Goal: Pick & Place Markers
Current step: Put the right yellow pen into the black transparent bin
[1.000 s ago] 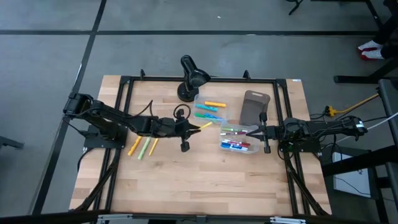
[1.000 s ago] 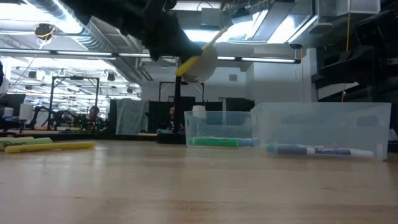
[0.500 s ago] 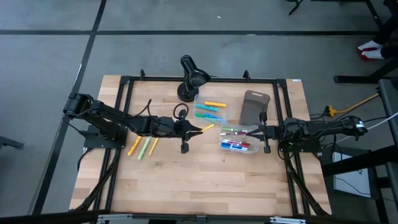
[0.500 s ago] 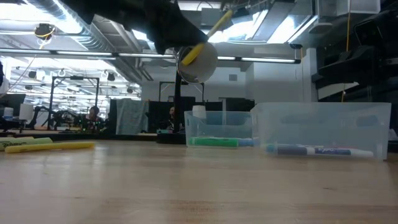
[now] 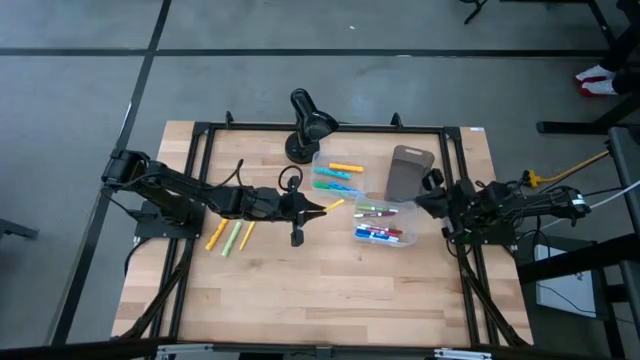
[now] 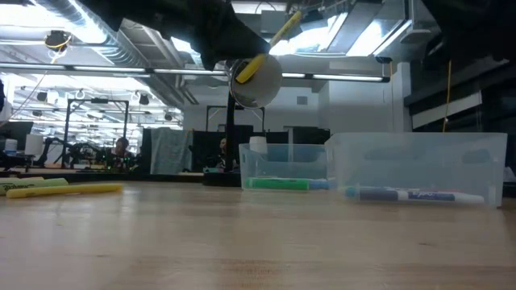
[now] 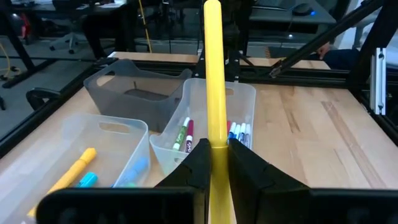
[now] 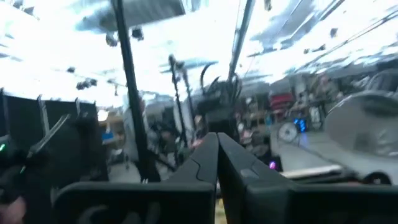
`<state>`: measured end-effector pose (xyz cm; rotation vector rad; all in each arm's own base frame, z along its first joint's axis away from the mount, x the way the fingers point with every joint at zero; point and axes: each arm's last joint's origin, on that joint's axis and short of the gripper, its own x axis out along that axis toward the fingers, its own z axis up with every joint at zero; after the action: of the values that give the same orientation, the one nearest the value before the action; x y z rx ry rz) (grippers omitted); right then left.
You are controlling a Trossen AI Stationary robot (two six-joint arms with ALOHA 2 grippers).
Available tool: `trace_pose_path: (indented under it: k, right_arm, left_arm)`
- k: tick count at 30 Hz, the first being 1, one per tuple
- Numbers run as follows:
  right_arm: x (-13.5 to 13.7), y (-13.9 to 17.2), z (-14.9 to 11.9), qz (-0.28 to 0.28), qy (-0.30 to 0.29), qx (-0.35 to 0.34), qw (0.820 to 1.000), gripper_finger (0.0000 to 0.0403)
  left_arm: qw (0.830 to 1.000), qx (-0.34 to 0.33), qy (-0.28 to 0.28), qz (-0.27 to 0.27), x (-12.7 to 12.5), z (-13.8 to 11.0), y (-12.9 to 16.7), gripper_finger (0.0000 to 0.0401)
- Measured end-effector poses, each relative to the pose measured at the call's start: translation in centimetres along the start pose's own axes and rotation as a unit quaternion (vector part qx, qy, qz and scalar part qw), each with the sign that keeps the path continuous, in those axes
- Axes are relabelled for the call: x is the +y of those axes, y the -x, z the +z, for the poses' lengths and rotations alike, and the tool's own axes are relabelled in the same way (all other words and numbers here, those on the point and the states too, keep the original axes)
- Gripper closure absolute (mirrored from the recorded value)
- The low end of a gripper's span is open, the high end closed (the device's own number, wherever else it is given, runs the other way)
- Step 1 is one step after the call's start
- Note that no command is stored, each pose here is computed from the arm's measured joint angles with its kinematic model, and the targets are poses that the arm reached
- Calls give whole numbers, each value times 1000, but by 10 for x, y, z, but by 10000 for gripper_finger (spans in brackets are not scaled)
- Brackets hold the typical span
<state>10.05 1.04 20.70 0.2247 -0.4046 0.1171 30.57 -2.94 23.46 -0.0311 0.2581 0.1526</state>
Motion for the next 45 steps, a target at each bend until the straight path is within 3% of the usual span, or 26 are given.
trace_pose_path:
  k: [7, 14, 21, 28, 35, 45]
  right_arm:
    - [-4, -2, 2, -74, -30, -25, 996, 395]
    - [-4, -15, 2, -81, -32, -9, 996, 395]
    - [2, -56, 14, -65, -9, 41, 997, 390]
    - [4, -110, 9, -41, 59, 112, 991, 312]
    - [1, -153, -2, -76, 74, 140, 984, 215]
    - [-2, -195, -19, -100, 82, 159, 979, 187]
  left_arm:
    - [1000, -1, -4, 0, 0, 0, 0, 373]
    - [1000, -20, -4, -1, 0, 4, 0, 372]
    - [1000, -26, -2, -2, 0, 5, 0, 372]
    - [999, -47, -4, -2, -1, 9, 1, 372]
    - [999, -51, -8, 0, 0, 10, 1, 372]
    - [997, -73, -15, 0, -1, 14, 1, 372]
